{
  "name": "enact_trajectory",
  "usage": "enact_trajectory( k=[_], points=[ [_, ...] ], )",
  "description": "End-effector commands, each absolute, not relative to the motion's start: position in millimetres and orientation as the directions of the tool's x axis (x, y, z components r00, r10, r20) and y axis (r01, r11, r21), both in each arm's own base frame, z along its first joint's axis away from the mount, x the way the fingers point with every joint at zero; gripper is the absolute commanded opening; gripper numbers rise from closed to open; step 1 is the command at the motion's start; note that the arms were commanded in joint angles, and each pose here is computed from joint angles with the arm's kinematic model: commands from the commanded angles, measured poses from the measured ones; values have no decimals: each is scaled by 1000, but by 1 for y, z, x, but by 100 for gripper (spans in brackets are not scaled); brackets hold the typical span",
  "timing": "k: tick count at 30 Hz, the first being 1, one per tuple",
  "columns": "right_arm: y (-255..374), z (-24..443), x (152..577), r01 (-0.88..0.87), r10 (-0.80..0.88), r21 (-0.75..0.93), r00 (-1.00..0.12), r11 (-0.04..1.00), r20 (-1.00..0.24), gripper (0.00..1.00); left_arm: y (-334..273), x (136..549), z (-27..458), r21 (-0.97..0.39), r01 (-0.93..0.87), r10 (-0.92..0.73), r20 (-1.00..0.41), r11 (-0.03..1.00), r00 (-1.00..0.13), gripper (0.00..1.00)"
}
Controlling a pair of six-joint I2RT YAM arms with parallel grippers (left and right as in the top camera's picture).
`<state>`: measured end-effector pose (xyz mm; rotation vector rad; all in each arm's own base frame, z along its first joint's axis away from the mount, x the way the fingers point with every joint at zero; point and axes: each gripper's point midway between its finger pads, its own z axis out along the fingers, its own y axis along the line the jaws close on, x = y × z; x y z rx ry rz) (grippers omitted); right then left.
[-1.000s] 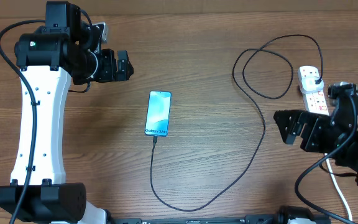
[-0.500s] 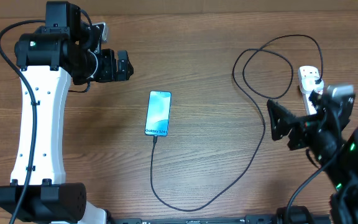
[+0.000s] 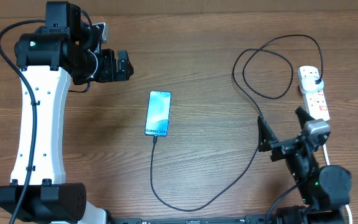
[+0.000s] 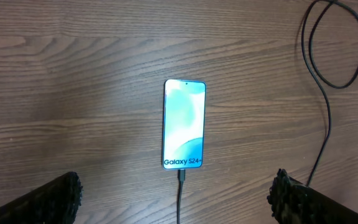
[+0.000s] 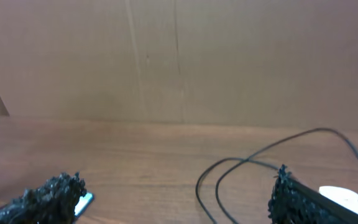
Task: Plug charger to phone and switch on socket
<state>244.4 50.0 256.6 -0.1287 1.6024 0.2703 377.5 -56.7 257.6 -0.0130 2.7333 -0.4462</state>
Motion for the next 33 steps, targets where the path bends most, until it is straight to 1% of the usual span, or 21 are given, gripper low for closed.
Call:
enact_trajectory(
  k=[1,5,16,18,20,33],
  points=[
    [48,242,242,-239,81,83,-20,968,-997,100,-57,378,264,-310,48,-75,-374,950,-925,100],
    [48,220,240,-239,81,82,-12,968,-997,100,-57,378,264,-310,48,-75,-373,950,-925,100],
    [48,189,242,-242,85,76,28,967,-996,100,-57,378,264,-310,48,-75,-373,950,-925,100],
    [46,182,242,-232,79,75,9,970,-997,100,-57,378,264,-310,48,-75,-374,950,-925,100],
    [42,170,243,-200,68,74,-38,977,-997,100,-57,378,264,-310,48,-75,-374,950,-925,100],
    [40,172,243,-191,69,74,-30,979,-997,100,-57,378,264,-310,48,-75,-374,950,-925,100]
  ],
)
